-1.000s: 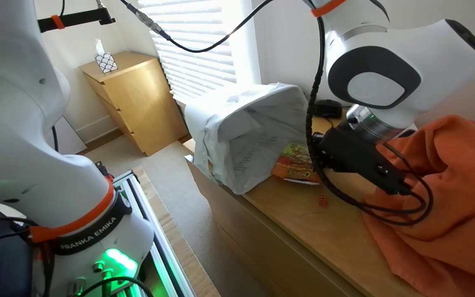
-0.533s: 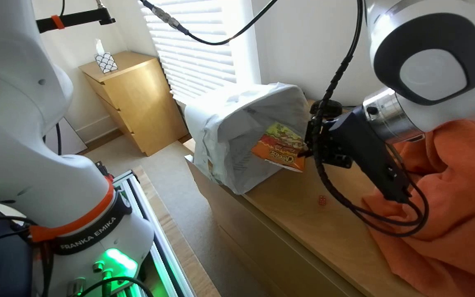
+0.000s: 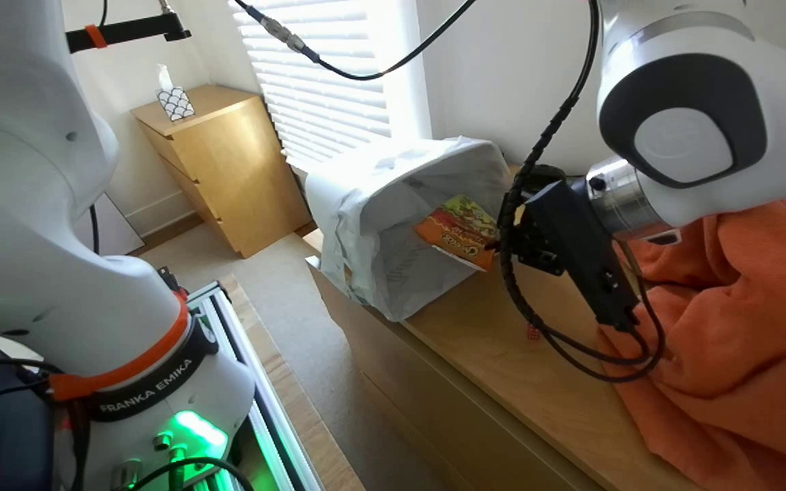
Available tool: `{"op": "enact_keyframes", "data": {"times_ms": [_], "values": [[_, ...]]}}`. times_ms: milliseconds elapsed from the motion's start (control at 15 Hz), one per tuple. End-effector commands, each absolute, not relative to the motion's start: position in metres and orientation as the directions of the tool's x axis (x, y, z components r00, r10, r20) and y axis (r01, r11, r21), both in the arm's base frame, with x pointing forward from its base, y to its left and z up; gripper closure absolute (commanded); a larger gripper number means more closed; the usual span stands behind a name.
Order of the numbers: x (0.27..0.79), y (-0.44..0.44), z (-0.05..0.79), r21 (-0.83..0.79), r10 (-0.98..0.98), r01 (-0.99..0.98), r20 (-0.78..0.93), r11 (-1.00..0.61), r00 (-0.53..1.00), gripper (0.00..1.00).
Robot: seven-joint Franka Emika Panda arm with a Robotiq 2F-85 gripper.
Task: Put the empty packet in the bin
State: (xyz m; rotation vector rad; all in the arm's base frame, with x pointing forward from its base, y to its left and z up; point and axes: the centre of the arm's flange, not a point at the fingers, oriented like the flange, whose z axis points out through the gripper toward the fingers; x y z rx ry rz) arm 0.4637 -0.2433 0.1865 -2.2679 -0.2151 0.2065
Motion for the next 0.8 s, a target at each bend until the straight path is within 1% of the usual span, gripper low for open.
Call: {"op": "enact_keyframes", "data": {"times_ms": [0, 333, 733], "values": [[0.462, -0.213, 0.17, -0.741, 0.169, 0.018, -0.129, -0.672, 0.977, 1.0], [0.454, -0.183, 0.165, -0.764, 0.174, -0.04, -0.197, -0.644, 0.965, 1.0], [0.442, -0.161, 0.157, -0.805, 0.103, -0.129, -0.229, -0.579, 0.968, 1.0]]}}
